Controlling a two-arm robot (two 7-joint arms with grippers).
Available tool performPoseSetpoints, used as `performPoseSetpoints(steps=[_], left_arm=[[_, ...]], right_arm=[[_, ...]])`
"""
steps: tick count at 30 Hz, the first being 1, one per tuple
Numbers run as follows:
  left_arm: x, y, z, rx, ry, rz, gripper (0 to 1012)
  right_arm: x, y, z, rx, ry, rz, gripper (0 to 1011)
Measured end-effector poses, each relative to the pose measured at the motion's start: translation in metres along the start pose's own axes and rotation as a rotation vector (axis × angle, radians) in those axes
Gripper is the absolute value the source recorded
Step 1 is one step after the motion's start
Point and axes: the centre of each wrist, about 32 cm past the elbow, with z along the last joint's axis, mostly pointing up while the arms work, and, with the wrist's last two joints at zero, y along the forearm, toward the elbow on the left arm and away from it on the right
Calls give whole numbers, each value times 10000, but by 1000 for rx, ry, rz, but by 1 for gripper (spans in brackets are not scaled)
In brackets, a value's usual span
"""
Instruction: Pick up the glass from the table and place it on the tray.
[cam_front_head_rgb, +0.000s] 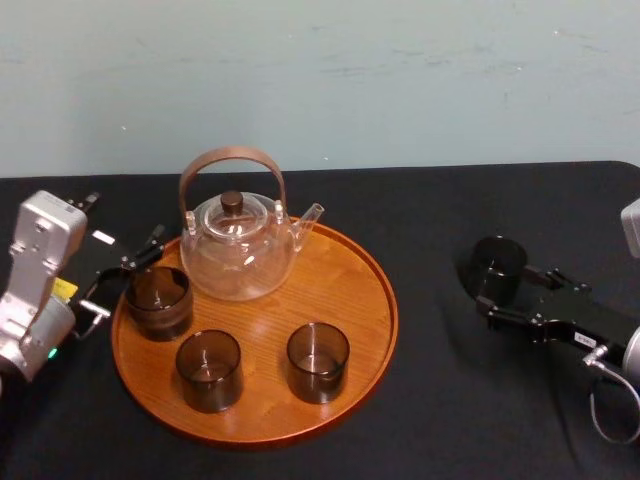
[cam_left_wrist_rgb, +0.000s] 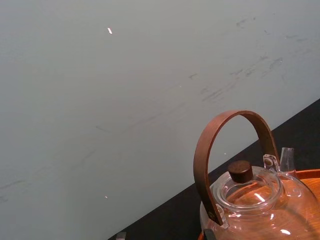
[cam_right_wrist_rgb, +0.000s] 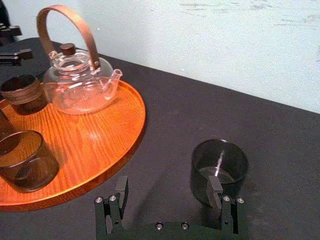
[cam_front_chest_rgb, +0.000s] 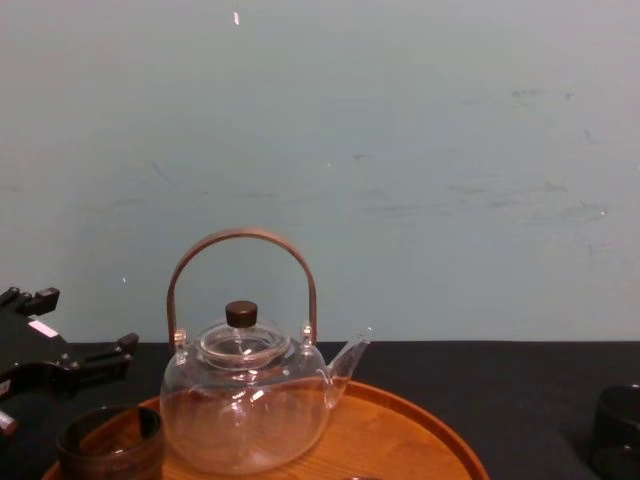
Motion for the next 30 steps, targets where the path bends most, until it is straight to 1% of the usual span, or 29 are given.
performPoseSetpoints(steps=[15,30], left_arm=[[0,0,0,0,0,0,1001],[0,0,0,0,0,0,1001]], right_arm=[[64,-23,9,13,27,-51,1004],[163,30,-7,-30,57,-139,1004]])
